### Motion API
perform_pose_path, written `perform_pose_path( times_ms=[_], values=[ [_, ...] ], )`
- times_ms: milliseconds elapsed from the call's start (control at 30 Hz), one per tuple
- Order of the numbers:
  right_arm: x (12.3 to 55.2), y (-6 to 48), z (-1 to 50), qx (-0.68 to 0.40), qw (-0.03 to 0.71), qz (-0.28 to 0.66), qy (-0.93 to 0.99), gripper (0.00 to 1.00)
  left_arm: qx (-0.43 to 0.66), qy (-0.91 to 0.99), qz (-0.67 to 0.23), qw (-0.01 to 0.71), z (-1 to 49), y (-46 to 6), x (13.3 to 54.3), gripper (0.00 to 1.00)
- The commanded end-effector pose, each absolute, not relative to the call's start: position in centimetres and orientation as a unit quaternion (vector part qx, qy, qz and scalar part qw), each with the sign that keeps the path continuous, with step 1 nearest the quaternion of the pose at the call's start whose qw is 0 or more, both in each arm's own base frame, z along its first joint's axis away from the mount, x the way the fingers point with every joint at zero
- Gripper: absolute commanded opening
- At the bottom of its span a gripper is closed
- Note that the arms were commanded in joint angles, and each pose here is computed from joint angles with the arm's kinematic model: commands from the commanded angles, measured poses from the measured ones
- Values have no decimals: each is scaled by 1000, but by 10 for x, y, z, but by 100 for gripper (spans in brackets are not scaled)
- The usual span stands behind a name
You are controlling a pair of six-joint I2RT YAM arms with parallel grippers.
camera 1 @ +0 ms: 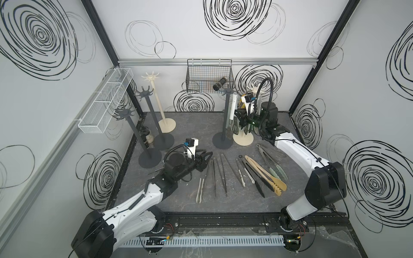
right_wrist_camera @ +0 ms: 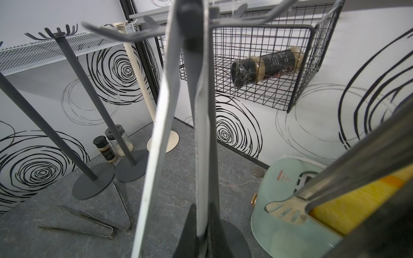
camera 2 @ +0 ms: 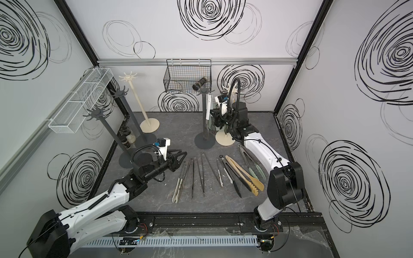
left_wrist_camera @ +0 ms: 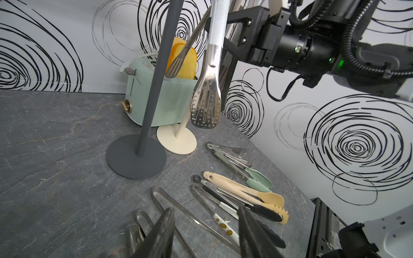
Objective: Hang food tongs on kitchen utensil racks
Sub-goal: Hang the food tongs on the rack.
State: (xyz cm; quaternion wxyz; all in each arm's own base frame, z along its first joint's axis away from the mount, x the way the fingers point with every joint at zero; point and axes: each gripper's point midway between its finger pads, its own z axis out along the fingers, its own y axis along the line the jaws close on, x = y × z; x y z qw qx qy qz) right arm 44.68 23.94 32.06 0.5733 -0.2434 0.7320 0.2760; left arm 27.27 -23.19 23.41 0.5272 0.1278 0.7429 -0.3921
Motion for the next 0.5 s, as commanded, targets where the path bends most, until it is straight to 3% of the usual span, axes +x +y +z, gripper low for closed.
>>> perform_pose_path(
  times_ms=[0,467],
  values=[
    [445,231,245,-214,486,259,807,4,131,726,-403,541,243,-234,271,50],
    [442,229,250,-211,490,260,805,19,126,732,-398,538,238,-232,271,51]
  ],
)
